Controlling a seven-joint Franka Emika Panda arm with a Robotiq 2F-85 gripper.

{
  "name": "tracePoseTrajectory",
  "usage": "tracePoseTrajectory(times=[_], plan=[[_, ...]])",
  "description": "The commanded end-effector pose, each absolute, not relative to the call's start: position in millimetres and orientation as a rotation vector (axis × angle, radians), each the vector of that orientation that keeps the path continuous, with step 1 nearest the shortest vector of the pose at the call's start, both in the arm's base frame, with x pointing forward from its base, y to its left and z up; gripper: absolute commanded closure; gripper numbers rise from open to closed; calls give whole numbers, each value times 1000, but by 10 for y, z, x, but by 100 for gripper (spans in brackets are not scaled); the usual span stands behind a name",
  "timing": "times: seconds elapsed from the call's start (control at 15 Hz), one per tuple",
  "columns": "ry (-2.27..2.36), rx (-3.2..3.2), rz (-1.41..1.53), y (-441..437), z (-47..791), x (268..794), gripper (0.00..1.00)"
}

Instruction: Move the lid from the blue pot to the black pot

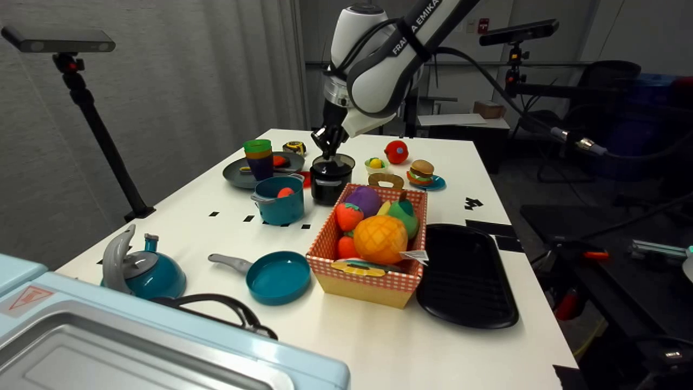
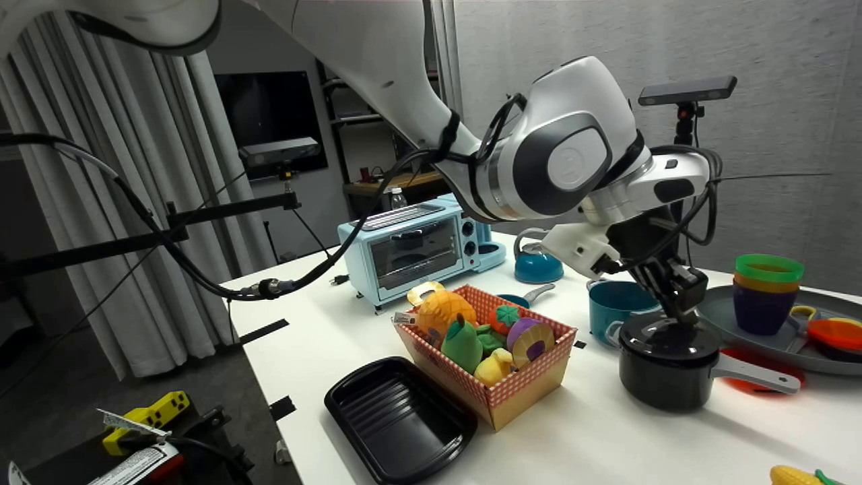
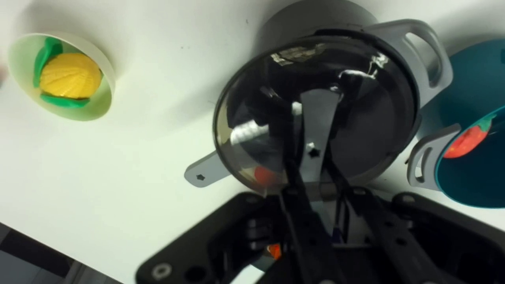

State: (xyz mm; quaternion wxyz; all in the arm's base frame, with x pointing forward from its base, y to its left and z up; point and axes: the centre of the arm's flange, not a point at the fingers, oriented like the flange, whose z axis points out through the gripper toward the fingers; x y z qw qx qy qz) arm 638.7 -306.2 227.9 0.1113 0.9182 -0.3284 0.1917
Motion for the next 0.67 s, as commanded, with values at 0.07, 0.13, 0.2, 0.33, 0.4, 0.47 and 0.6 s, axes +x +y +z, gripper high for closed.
tracePoseTrajectory(times=[0.07, 0.13, 0.2, 0.33, 0.4, 0.47, 0.6], plan=[[-948, 2703, 571, -3082, 2279, 6427, 41], [-946, 2704, 570, -3078, 2281, 6431, 34], [-946, 2703, 571, -3073, 2286, 6433, 27], [-942, 2707, 573, -3044, 2321, 6436, 12], [-935, 2710, 582, -3015, 2361, 6438, 4], [-928, 2711, 588, -2988, 2396, 6443, 1], [-908, 2722, 594, -2886, 2507, 6451, 0]])
